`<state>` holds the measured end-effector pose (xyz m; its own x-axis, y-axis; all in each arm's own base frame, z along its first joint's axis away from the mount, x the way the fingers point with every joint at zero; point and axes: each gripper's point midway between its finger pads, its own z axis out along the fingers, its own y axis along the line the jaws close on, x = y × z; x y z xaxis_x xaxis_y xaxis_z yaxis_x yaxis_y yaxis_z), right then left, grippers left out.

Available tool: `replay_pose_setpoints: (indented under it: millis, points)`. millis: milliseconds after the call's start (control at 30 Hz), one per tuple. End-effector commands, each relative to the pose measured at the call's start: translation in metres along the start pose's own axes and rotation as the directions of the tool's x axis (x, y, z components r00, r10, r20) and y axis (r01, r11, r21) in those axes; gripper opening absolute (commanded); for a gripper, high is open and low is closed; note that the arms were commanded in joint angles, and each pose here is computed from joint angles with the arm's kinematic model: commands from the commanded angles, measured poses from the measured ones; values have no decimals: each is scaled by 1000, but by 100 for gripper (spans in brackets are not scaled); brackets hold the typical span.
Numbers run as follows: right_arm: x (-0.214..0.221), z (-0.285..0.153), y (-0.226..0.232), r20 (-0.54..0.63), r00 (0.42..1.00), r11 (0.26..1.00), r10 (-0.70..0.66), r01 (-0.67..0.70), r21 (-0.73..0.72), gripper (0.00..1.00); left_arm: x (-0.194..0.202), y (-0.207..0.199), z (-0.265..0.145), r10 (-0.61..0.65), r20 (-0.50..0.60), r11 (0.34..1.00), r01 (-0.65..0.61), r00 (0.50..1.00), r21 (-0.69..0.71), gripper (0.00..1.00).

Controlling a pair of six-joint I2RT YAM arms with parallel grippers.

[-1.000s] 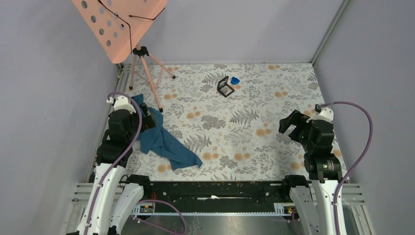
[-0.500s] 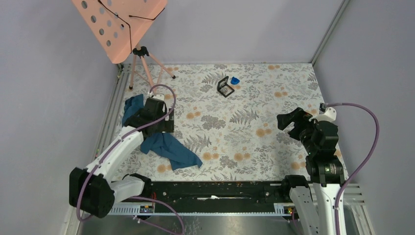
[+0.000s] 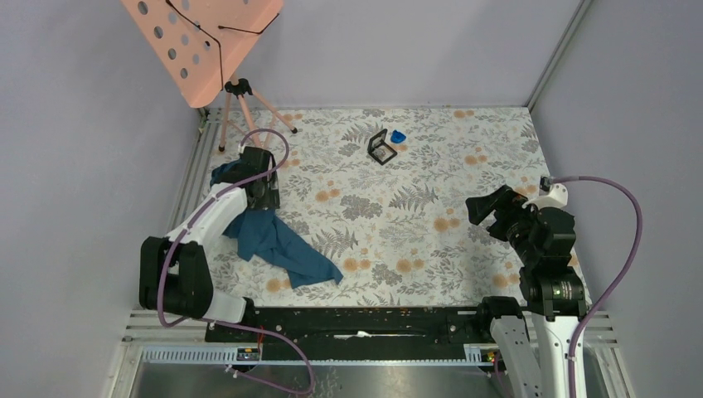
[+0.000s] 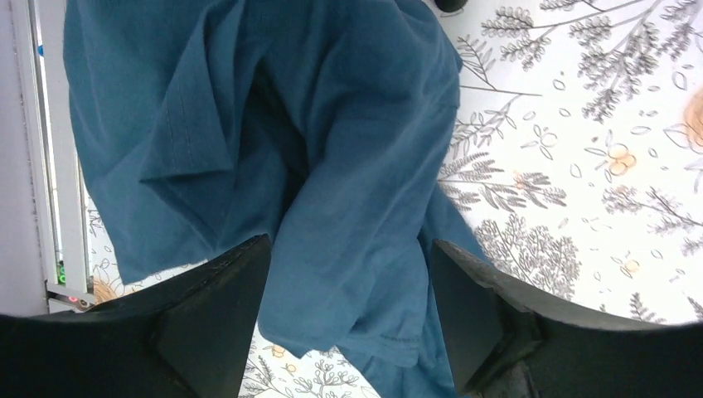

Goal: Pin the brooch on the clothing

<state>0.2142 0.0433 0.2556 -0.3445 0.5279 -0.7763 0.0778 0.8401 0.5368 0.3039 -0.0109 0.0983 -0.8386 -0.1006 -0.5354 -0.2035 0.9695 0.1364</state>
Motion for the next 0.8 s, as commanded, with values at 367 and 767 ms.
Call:
replay_pose_setpoints:
  millis: [367,767]
  points:
    - [-9,-7,16,6,1000,998,6,-5,-57,98,1,16,37,-14,-171,1000,10,985,-21,62]
    - [-5,-5,15,-16,1000,998,-15,14,-60,98,-14,-41,-9,105,4,977,-104,994,188,5]
